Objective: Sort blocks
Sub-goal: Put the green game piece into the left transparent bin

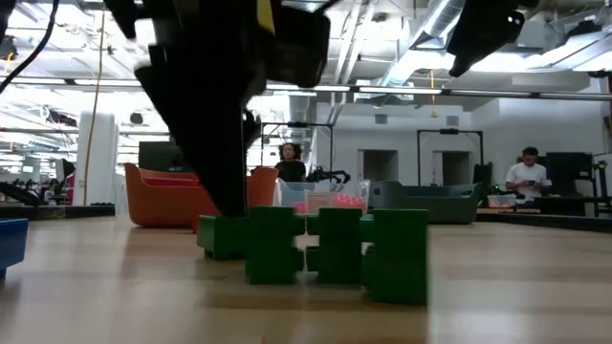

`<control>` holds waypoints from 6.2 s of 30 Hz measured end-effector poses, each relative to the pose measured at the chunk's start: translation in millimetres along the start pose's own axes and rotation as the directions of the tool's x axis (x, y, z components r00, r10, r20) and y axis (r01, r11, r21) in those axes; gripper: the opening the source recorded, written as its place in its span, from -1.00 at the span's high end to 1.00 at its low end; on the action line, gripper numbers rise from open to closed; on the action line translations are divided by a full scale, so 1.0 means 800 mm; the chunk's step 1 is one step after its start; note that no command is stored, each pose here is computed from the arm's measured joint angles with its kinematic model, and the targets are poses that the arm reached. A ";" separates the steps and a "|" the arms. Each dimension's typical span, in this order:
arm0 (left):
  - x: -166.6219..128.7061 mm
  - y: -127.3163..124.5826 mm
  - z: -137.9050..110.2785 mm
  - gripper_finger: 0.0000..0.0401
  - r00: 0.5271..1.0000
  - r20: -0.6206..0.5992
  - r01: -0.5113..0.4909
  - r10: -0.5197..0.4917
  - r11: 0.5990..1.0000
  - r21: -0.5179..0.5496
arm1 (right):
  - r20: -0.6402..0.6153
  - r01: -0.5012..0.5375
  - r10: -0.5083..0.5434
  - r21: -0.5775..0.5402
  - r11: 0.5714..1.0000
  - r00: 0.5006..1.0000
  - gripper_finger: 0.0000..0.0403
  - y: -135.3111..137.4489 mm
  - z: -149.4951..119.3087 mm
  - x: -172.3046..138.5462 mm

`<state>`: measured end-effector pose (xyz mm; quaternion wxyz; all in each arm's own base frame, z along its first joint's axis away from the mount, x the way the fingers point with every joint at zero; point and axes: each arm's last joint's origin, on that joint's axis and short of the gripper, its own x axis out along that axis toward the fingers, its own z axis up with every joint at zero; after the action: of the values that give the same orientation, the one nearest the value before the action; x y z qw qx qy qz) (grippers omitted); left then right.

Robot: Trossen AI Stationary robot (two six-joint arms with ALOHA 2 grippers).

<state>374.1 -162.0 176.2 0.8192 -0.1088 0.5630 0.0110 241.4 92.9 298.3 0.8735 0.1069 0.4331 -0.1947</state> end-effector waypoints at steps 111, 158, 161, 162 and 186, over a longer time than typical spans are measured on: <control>-0.321 0.464 -0.101 -0.43 0.878 0.283 -0.008 0.386 0.604 -0.797 | 0.484 -0.233 0.117 0.188 0.954 0.867 -0.32 -0.085 0.175 0.117; -0.376 0.429 -0.114 -0.43 0.719 0.405 0.069 0.564 0.522 -0.850 | 0.670 -0.336 0.158 0.144 0.931 0.725 -0.31 -0.143 0.378 0.310; -0.381 0.426 -0.112 -0.43 0.704 0.452 0.092 0.548 0.561 -0.823 | 0.644 -0.297 0.163 0.104 0.949 0.748 -0.31 -0.139 0.374 0.314; -0.382 0.426 -0.113 -0.43 0.702 0.461 0.099 0.543 0.566 -0.818 | 0.645 -0.292 0.161 0.102 0.951 0.747 -0.31 -0.139 0.374 0.314; -0.383 0.410 -0.104 -0.43 0.698 0.515 0.255 0.498 0.499 -0.828 | 0.771 -0.211 -0.016 0.194 0.958 0.637 -0.31 -0.153 0.389 0.300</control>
<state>139.5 174.5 376.7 0.7966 -0.4413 0.1289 0.3925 542.9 -187.7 291.6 0.9608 0.1540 -0.0134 -0.2300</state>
